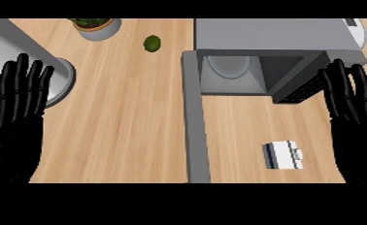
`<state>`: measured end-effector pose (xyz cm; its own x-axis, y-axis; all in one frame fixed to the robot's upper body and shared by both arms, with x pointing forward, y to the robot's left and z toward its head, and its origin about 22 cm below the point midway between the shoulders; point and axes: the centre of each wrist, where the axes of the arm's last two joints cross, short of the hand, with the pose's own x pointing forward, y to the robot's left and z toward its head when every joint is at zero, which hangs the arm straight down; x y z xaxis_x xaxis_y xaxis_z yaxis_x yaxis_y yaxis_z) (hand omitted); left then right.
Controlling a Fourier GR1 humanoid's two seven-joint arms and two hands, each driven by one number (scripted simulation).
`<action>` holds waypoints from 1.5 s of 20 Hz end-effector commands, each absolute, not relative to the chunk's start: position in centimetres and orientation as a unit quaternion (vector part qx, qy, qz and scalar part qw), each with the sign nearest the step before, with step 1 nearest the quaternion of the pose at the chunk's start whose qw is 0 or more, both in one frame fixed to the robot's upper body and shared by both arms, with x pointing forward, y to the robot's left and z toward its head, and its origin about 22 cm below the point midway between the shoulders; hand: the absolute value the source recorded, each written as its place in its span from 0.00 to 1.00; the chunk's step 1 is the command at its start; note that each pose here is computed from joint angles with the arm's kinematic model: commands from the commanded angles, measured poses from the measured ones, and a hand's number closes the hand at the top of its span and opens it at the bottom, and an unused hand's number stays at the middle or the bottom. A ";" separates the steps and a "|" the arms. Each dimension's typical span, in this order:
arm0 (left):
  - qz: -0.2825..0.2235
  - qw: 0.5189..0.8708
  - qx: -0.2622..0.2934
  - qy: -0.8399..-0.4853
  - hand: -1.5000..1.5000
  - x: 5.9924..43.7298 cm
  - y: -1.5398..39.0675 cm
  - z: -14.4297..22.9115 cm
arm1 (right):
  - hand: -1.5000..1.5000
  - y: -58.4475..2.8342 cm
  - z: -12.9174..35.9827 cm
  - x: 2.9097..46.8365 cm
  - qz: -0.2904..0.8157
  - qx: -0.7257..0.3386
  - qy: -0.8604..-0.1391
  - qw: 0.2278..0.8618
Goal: Pick up the milk, place it into the microwave and close the microwave
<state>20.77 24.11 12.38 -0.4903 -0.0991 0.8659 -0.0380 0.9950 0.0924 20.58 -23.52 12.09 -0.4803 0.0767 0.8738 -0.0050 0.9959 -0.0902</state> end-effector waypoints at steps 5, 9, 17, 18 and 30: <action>-0.027 0.517 0.032 -0.855 0.00 21.2 24.1 13.0 | 0.00 -25.4 12.2 13.2 0.035 -0.073 -0.859 0.505; 0.081 0.566 -0.051 -0.819 0.00 20.2 23.9 10.5 | 0.00 -25.8 11.4 11.7 0.031 -0.033 -0.815 0.578; 0.087 0.570 -0.058 -0.815 0.00 16.2 24.5 9.0 | 0.00 -26.7 6.9 8.0 0.019 -0.030 -0.809 0.587; 0.078 0.573 -0.053 -0.814 0.00 15.9 24.5 7.0 | 0.00 -25.8 6.8 8.9 0.026 -0.042 -0.805 0.591; 0.078 0.574 -0.067 -0.812 0.00 11.5 24.3 6.1 | 0.00 -27.5 0.5 10.4 -0.009 -0.038 -0.789 0.613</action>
<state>12.83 23.96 5.67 -0.3420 0.1898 0.9203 0.0084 0.9800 -0.1990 8.65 -26.93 2.19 -0.2518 0.0574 0.9661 0.0598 0.9973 -0.0436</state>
